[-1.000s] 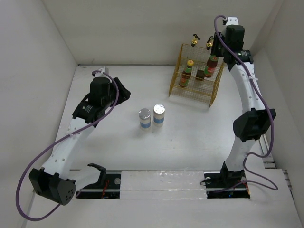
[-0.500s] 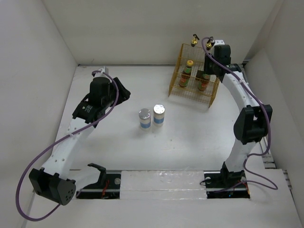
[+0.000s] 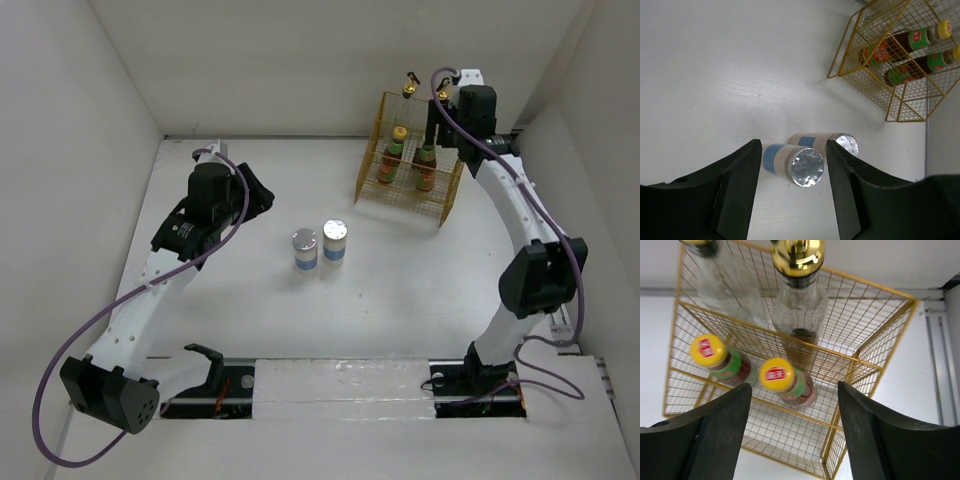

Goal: Organize the condiment bottles

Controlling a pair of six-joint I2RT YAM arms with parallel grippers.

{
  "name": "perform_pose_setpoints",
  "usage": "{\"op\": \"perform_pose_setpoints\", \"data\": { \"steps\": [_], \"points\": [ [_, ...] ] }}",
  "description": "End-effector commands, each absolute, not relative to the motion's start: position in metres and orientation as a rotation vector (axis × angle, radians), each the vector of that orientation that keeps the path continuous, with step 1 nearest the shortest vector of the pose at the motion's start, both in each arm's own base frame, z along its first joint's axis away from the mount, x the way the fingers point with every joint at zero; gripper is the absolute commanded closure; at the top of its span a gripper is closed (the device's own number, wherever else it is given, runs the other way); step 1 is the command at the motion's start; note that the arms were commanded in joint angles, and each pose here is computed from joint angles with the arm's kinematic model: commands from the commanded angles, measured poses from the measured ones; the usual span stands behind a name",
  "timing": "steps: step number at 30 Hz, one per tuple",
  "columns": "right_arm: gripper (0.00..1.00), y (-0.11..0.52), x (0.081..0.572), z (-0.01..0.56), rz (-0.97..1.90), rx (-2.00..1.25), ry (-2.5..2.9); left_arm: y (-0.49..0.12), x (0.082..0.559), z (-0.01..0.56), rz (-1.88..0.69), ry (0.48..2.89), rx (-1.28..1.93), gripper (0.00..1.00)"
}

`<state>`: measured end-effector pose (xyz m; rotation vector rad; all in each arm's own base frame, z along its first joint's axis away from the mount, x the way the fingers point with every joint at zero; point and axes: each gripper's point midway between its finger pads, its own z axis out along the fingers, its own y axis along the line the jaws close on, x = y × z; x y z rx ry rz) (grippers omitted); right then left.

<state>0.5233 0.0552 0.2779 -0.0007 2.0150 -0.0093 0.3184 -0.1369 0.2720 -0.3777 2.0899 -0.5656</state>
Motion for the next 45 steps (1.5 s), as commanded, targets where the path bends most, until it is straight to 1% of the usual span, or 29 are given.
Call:
{"op": "perform_pose_setpoints", "data": {
  "steps": [1,3,4,5,6,7,8,9,10,11,12,13,14,15,16,18,23,28,34,35,38,39,40,42,43,45],
  "points": [
    [0.26,0.068,0.494,0.362,0.025,-0.031,1.824,-0.134,0.317,0.289,-0.577,2.041,-0.361,0.50],
    [0.42,0.098,0.475,0.364,0.089,-0.127,1.808,-0.134,0.317,0.289,-0.577,2.041,-0.361,0.50],
    [0.70,0.108,0.456,0.353,0.117,-0.185,1.820,-0.134,0.317,0.289,-0.577,2.041,-0.361,0.50],
    [0.80,0.129,0.443,0.347,0.197,-0.273,1.819,-0.134,0.317,0.289,-0.577,2.041,-0.361,0.50],
    [0.85,0.155,0.426,0.338,0.260,-0.357,1.824,-0.134,0.317,0.289,-0.577,2.041,-0.361,0.50],
    [0.88,0.166,0.404,0.322,0.303,-0.408,1.846,-0.134,0.317,0.289,-0.577,2.041,-0.361,0.50],
    [0.88,0.179,0.389,0.312,0.345,-0.458,1.861,-0.134,0.317,0.289,-0.577,2.041,-0.361,0.50],
    [0.86,0.208,0.364,0.305,0.438,-0.556,1.855,-0.134,0.316,0.291,-0.577,2.041,-0.361,0.50],
    [0.79,0.218,0.349,0.299,0.471,-0.612,1.850,-0.134,0.316,0.291,-0.577,2.041,-0.361,0.50],
    [0.55,0.226,0.328,0.285,0.507,-0.659,1.860,-0.134,0.318,0.288,-0.573,2.049,-0.362,0.50],
    [0.41,0.236,0.314,0.279,0.548,-0.717,1.854,-0.134,0.318,0.292,-0.577,2.041,-0.361,0.50],
    [0.28,0.251,0.295,0.273,0.594,-0.780,1.849,-0.135,0.320,0.289,-0.573,2.049,-0.362,0.50],
    [0.19,0.257,0.285,0.255,0.613,-0.830,1.874,-0.135,0.320,0.289,-0.573,2.050,-0.362,0.50],
    [0.10,0.263,0.277,0.249,0.638,-0.860,1.877,-0.136,0.322,0.291,-0.573,2.050,-0.362,0.50],
    [0.07,0.270,0.269,0.250,0.664,-0.906,1.858,-0.136,0.322,0.291,-0.573,2.050,-0.362,0.50],
    [0.01,0.285,0.260,0.229,0.678,-0.977,1.889,-0.137,0.321,0.291,-0.582,2.052,-0.357,0.50],
    [0.00,0.304,0.279,0.202,0.626,-0.993,1.912,-0.139,0.322,0.288,-0.586,2.064,-0.352,0.50],
    [0.00,0.326,0.314,0.185,0.573,-0.981,1.931,-0.141,0.321,0.288,-0.601,2.067,-0.356,0.50],
    [0.00,0.332,0.350,0.172,0.466,-0.891,1.939,-0.140,0.318,0.289,-0.604,2.059,-0.355,0.50],
    [0.02,0.336,0.354,0.168,0.466,-0.892,1.942,-0.140,0.318,0.289,-0.604,2.059,-0.355,0.50],
    [0.10,0.341,0.361,0.170,0.469,-0.867,1.924,-0.137,0.317,0.288,-0.594,2.056,-0.362,0.50],
    [0.22,0.343,0.363,0.168,0.475,-0.857,1.928,-0.137,0.317,0.288,-0.594,2.056,-0.362,0.50],
    [0.32,0.345,0.363,0.170,0.488,-0.860,1.916,-0.137,0.317,0.288,-0.594,2.056,-0.362,0.50],
    [0.46,0.348,0.365,0.184,0.501,-0.841,1.892,-0.137,0.317,0.288,-0.594,2.056,-0.362,0.50],
    [0.56,0.347,0.367,0.197,0.499,-0.825,1.868,-0.136,0.317,0.288,-0.585,2.053,-0.367,0.50],
    [0.61,0.337,0.372,0.224,0.511,-0.776,1.826,-0.136,0.317,0.288,-0.585,2.053,-0.367,0.50]
  ]
}}
